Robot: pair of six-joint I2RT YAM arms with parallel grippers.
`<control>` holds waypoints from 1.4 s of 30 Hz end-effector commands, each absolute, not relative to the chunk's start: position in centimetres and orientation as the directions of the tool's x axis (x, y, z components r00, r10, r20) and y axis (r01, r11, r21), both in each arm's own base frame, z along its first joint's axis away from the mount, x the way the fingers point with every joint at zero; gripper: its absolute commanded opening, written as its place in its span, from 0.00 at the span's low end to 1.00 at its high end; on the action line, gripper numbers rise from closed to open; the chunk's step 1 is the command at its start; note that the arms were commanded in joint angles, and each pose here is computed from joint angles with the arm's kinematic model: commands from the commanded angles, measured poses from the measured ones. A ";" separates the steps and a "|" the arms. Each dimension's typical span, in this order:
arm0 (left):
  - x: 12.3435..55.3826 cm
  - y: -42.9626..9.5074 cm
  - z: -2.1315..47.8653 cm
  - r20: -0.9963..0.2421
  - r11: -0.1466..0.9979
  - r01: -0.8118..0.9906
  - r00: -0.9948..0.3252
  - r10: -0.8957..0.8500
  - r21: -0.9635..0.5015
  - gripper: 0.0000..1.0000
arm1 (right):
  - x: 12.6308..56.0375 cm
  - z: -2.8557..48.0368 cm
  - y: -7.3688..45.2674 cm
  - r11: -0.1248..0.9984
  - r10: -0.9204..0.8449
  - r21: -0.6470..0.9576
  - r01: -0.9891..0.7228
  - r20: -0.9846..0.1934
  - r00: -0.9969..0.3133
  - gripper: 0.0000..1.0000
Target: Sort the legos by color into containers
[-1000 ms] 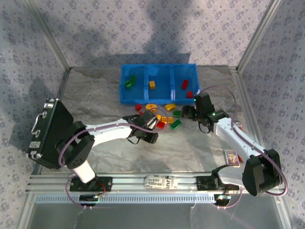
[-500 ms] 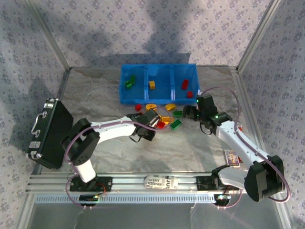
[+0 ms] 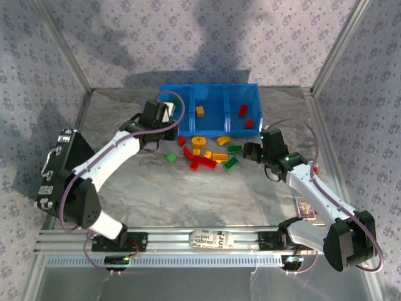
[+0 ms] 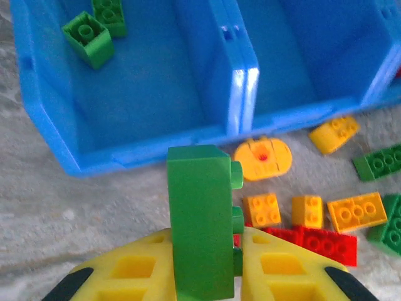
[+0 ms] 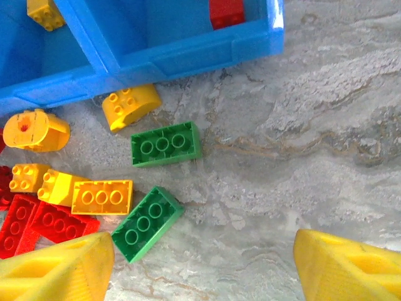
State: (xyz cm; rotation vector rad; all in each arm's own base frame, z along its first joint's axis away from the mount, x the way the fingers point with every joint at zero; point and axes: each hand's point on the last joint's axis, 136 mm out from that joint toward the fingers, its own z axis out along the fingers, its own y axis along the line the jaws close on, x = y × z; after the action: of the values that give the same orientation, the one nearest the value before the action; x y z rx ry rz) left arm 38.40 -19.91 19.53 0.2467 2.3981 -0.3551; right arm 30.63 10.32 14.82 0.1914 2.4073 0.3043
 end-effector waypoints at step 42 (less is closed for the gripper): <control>26.7 -15.7 11.7 -0.657 0.926 0.154 -0.744 -0.121 -0.344 0.89 | 30.8 9.7 26.5 0.813 -0.461 0.157 -0.561 -0.416 -0.784 0.73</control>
State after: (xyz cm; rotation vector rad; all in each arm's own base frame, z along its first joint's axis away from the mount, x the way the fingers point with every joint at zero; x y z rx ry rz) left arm 26.82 -15.98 10.99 0.0625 2.3963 -0.4818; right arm 31.14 25.20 9.39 -0.6560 2.6208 0.3584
